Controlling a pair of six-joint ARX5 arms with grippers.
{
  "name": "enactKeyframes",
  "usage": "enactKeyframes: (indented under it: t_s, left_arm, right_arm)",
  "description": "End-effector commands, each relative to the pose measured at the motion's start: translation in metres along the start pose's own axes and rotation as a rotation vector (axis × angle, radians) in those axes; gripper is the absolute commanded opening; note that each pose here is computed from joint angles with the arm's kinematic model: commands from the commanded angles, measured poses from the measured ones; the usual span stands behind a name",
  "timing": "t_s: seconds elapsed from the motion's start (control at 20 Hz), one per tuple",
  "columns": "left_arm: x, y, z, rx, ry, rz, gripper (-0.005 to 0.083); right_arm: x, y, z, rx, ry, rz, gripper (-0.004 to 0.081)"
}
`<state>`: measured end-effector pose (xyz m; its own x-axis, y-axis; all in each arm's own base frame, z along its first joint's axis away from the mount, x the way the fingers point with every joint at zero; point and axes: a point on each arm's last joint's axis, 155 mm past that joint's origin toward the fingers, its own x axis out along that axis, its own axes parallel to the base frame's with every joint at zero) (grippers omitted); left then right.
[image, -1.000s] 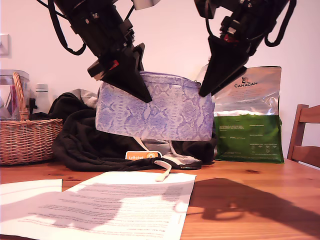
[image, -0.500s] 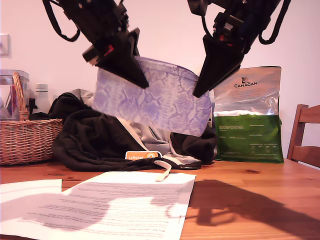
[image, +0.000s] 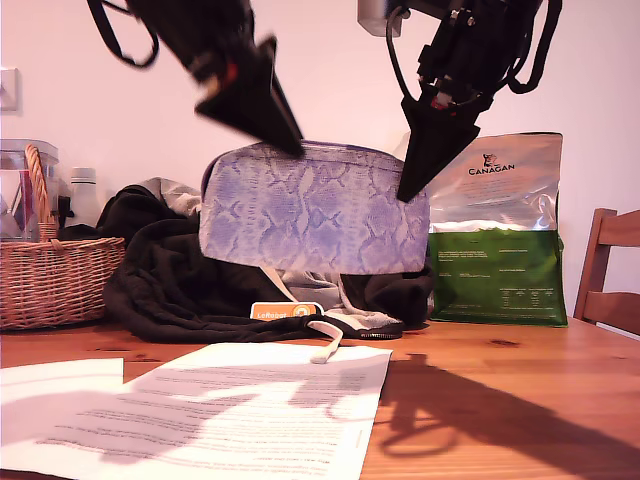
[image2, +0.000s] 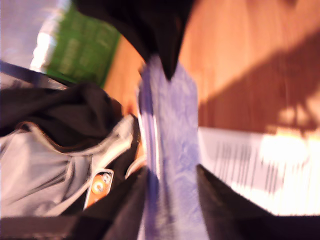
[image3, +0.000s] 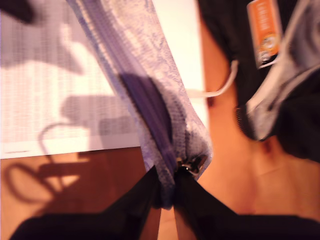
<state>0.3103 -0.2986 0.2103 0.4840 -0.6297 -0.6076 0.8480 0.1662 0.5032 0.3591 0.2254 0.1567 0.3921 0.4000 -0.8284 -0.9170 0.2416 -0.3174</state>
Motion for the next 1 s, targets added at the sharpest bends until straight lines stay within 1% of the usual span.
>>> enactKeyframes:
  t_s: [0.0,0.05,0.1,0.2,0.3,0.35,0.4,0.5,0.6,0.7,0.8,0.85,0.95]
  left_arm:
    - [-0.008,0.007,0.007,-0.069,-0.048,0.014,0.0293]
    - [-0.01,0.012,0.003,-0.09,-0.056,0.015,0.0289]
    - [-0.011,0.018,-0.003,-0.163,-0.058,0.02,0.0286]
    - [-0.015,0.034,-0.012,-0.265,-0.069,0.044,0.0286]
    - [-0.022,0.058,-0.024,-0.347,-0.08,0.107,0.0285]
    - [-0.026,0.07,-0.032,-0.417,-0.082,0.139,0.0285]
    - [-0.029,0.078,-0.04,-0.454,-0.077,0.161,0.0285]
    - [-0.035,0.088,-0.052,-0.481,-0.075,0.18,0.0285]
    - [-0.039,0.094,-0.059,-0.497,-0.087,0.178,0.0285]
    - [-0.043,0.1,-0.064,-0.507,-0.099,0.187,0.0284]
    - [-0.047,0.103,-0.054,-0.493,-0.161,0.171,0.0284]
    - [-0.049,0.103,-0.048,-0.484,-0.191,0.155,0.0284]
    - [-0.05,0.095,-0.034,-0.468,-0.254,0.095,0.0284]
  right_arm:
    - [-0.003,-0.005,0.01,-0.058,-0.028,-0.024,-0.0013]
    - [-0.002,-0.004,0.015,-0.103,-0.037,-0.028,-0.0013]
    - [-0.002,-0.003,0.02,-0.133,-0.048,-0.035,-0.0013]
    - [-0.002,-0.005,0.032,-0.268,-0.071,-0.065,-0.0013]
    - [-0.003,-0.017,0.048,-0.409,-0.083,-0.154,-0.0013]
    - [-0.006,-0.023,0.059,-0.458,-0.101,-0.198,-0.0013]
    - [-0.009,-0.027,0.069,-0.508,-0.12,-0.237,-0.0013]
    - [-0.018,-0.028,0.093,-0.585,-0.176,-0.299,-0.0013]
    - [-0.031,-0.027,0.116,-0.666,-0.225,-0.358,-0.0013]
    - [-0.046,-0.019,0.14,-0.752,-0.292,-0.401,-0.0013]
    - [-0.062,-0.011,0.158,-0.836,-0.349,-0.441,-0.0013]
    - [-0.067,-0.008,0.163,-0.868,-0.366,-0.453,-0.0013]
    - [-0.069,-0.001,0.169,-0.948,-0.374,-0.462,-0.0013]
